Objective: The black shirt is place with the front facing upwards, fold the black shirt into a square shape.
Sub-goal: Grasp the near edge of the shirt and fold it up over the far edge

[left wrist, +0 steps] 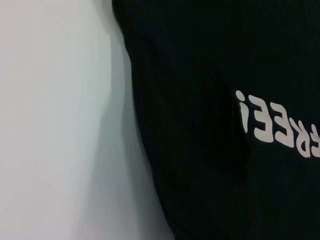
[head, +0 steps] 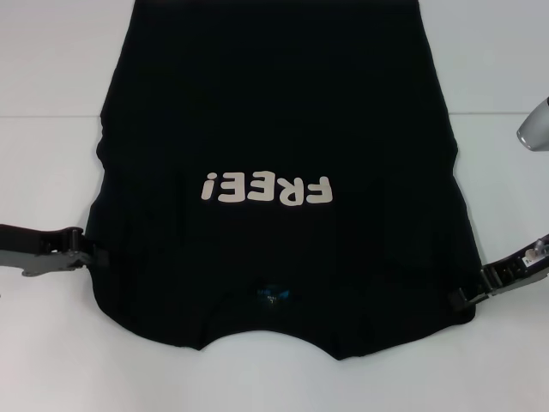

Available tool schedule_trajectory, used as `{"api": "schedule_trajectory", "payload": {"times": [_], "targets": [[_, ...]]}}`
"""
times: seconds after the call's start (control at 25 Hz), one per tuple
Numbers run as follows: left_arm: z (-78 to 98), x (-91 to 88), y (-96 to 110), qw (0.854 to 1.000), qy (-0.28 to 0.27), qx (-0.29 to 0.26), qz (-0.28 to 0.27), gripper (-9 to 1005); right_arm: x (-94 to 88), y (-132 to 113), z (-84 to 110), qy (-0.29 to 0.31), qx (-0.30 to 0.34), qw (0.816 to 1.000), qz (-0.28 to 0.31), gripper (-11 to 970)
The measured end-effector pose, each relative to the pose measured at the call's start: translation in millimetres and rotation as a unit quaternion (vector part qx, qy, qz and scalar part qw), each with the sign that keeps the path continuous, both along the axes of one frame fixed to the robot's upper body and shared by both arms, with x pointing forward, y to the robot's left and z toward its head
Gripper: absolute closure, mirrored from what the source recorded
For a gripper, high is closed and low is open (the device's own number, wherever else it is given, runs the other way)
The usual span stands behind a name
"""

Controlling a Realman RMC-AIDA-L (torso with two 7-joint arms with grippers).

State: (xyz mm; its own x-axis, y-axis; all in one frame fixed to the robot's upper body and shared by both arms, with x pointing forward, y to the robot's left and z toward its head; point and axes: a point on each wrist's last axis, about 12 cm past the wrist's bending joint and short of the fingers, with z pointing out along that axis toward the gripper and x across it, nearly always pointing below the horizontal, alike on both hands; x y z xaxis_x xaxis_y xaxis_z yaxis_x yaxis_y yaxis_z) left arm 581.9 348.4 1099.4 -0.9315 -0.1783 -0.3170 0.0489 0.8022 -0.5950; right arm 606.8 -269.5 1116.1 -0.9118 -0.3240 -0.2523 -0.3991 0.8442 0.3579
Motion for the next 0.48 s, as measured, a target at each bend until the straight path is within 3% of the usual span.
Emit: {"api": "schedule_trajectory", "payload": {"times": [0.48], "targets": [[-0.2,-0.5,0.3,1.0,-0.001,-0.003,0.002,969,-1.3,0.2,-1.3,0.004,-0.009,1.0,0.008,535]]}}
